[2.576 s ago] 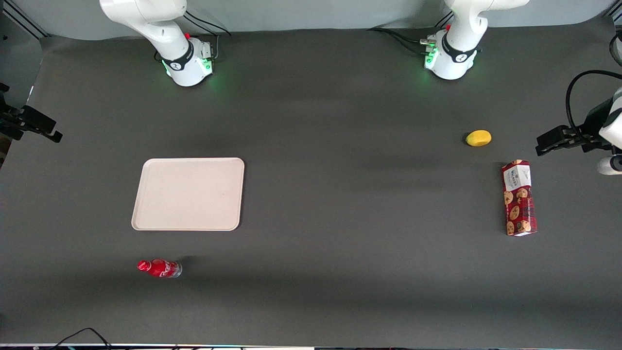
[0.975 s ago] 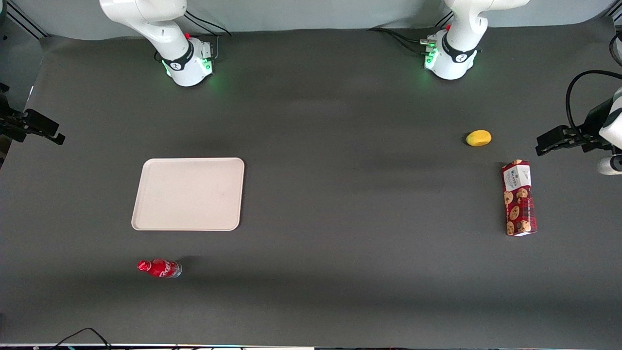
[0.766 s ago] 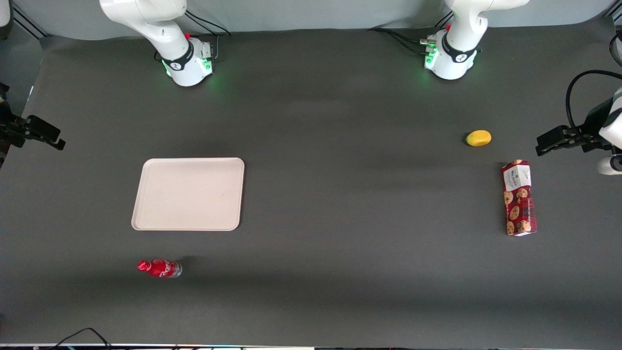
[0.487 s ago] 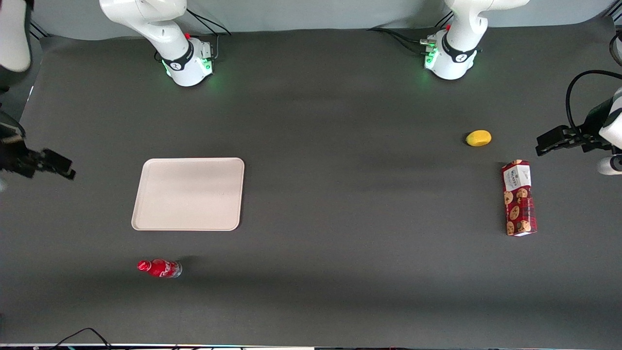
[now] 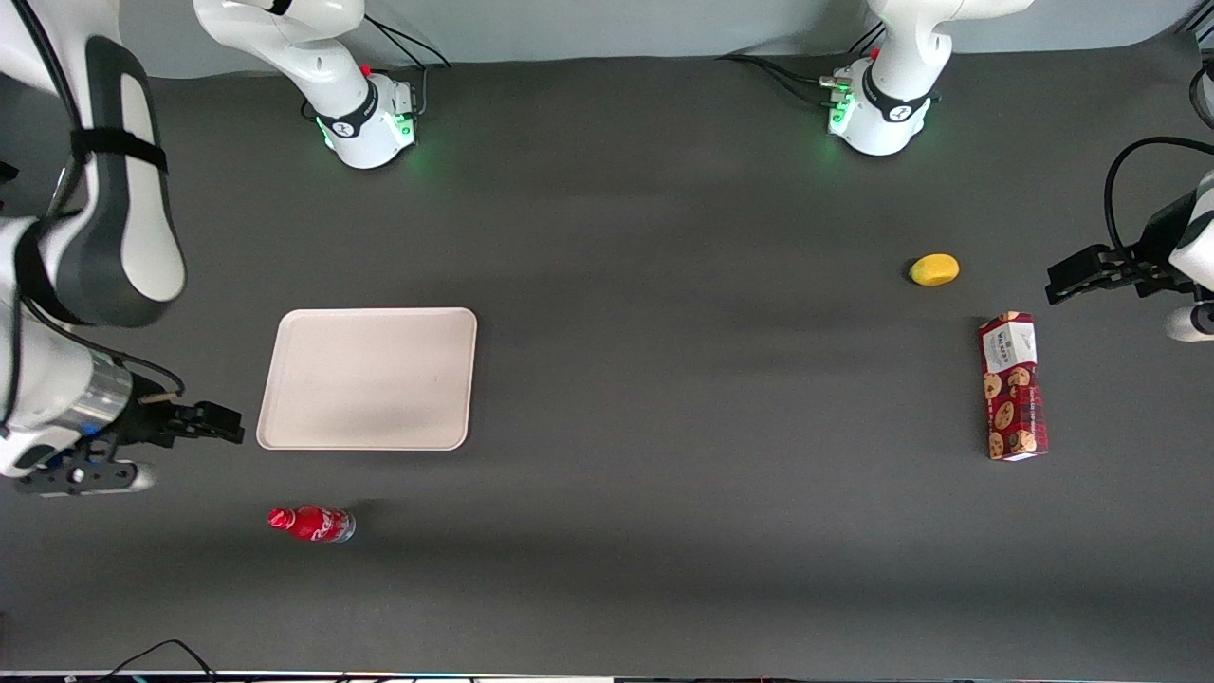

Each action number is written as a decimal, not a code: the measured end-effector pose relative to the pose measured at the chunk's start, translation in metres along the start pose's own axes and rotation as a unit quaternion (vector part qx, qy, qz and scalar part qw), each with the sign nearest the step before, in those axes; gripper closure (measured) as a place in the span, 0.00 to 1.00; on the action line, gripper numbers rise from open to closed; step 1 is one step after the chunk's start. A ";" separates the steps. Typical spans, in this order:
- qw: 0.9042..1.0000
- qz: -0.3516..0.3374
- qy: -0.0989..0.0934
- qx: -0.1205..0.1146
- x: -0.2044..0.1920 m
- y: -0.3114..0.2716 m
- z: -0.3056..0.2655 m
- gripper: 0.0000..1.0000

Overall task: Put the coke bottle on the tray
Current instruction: 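Lower the open right gripper over the bottle's middle, then close the right gripper around the red bottle, then lift the bottle and carry it over the white tray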

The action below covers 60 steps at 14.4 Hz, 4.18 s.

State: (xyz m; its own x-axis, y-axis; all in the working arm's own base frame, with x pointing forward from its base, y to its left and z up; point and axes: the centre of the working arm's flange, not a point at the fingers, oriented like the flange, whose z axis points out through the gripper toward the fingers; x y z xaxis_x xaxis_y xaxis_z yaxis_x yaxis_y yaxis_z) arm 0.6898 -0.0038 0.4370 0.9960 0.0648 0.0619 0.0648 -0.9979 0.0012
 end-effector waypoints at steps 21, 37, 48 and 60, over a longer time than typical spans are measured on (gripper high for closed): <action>0.997 -0.079 0.013 0.017 0.062 -0.030 0.121 0.00; 0.994 -0.106 0.012 0.016 0.067 -0.028 0.135 0.17; 0.993 -0.120 0.014 0.015 0.068 -0.028 0.133 0.63; 0.986 -0.153 -0.057 0.033 0.024 -0.047 -0.078 0.63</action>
State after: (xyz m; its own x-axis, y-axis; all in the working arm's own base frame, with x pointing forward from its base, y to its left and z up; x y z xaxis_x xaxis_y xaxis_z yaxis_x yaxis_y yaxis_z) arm 0.7055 0.0446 0.5159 0.9296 0.3659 -0.0448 0.3629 -0.9297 -0.0633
